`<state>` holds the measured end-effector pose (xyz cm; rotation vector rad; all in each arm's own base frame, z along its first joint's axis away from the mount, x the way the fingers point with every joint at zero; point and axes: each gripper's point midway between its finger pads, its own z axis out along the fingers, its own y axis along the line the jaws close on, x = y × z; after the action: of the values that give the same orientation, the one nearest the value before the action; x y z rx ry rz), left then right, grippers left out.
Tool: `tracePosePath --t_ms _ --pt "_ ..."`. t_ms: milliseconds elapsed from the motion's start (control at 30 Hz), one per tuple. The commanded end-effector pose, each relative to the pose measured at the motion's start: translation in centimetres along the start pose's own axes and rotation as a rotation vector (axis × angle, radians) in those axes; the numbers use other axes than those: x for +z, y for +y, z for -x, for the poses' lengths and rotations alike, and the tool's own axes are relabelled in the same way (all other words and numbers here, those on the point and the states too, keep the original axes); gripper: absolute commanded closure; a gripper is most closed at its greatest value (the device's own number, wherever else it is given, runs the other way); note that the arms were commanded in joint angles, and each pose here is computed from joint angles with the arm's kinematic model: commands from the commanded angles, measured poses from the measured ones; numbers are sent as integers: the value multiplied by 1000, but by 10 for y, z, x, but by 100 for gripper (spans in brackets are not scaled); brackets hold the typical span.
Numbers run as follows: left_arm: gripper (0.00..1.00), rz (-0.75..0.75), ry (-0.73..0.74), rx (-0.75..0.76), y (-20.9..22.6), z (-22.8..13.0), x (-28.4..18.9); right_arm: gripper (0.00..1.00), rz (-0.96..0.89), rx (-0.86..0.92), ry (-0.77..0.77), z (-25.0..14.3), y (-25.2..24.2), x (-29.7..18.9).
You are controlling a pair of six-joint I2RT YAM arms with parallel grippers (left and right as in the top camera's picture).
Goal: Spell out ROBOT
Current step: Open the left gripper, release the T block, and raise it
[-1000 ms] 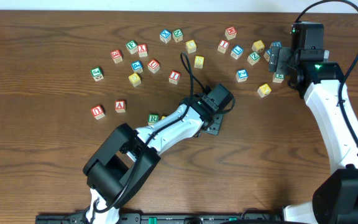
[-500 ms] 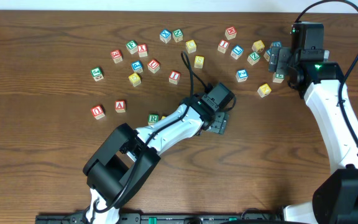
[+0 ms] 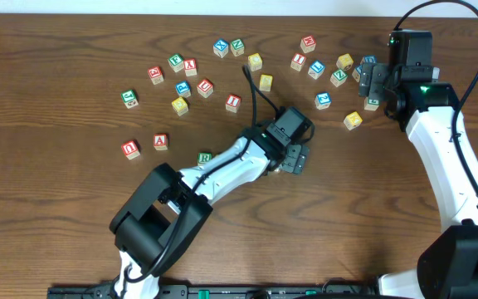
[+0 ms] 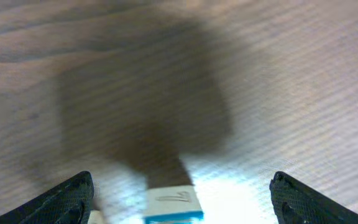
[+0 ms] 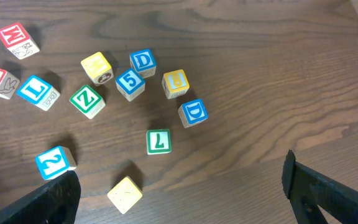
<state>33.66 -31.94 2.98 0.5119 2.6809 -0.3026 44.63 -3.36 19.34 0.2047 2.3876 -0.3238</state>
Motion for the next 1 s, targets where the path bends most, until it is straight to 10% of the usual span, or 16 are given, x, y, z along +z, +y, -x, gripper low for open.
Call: tracePosePath --t_ms 0,467,967 --pt "11 18 -65 1 15 30 -11 1 -14 1 -7 4 -6 -1" --pt "11 194 -319 -99 137 105 -128 1 22 -6 17 -2 1 2" --pt "10 458 -269 -211 260 67 -207 15 143 -99 22 -12 63 -13"
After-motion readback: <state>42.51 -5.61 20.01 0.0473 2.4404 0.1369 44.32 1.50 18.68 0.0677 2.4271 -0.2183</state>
